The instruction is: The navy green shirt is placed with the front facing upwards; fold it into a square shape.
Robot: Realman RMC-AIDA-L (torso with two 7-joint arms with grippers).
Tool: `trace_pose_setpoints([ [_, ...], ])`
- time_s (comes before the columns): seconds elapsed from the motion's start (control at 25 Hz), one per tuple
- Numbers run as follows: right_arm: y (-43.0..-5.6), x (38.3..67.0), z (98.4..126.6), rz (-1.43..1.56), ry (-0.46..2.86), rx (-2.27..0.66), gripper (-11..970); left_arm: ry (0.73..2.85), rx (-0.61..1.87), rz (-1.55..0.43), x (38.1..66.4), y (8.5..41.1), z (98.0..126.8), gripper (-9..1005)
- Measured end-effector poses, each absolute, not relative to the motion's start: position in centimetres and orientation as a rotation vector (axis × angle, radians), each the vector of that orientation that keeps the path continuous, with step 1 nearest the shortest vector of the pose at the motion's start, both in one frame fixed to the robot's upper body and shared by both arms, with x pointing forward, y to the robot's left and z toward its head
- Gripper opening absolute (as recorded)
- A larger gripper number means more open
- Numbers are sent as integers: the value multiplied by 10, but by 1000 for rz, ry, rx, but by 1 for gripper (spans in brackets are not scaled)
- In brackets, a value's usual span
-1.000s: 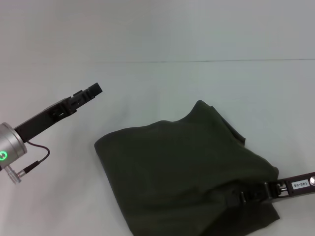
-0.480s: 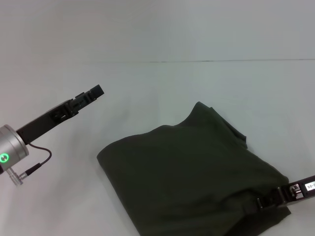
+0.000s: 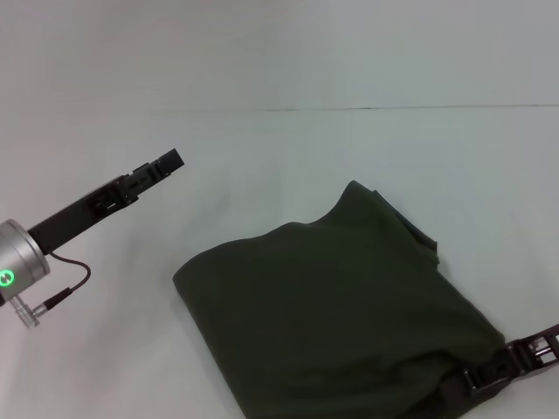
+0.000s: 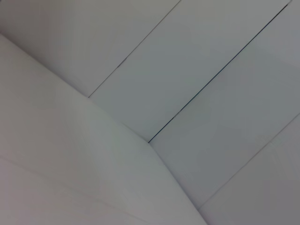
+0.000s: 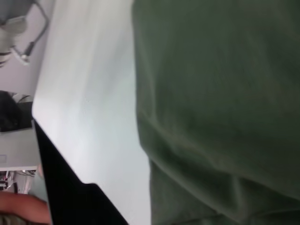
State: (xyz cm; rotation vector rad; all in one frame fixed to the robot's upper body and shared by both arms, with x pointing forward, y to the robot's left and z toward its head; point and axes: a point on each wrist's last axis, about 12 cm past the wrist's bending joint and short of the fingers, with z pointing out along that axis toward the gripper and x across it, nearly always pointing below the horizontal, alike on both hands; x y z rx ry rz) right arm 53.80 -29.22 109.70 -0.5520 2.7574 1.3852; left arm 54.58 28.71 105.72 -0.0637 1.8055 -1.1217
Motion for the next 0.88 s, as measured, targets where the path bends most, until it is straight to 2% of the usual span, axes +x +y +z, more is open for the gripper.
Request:
trace_pose_setpoints([
  [0.24,-311,540,1121,1406,2694,-562,534,1809,-64,-1180,546,289,1063,852],
  [0.56,-354,543,1148,1395,2437,-448,689,1895,-53,-1336,537,305,1078,854],
  [0.68,-367,543,1155,1379,2298,-383,747,2007,-75,-1413,531,312,1080,854],
  [0.88,-389,538,1161,1329,2068,-269,775,2239,-107,-1472,521,315,1078,853],
])
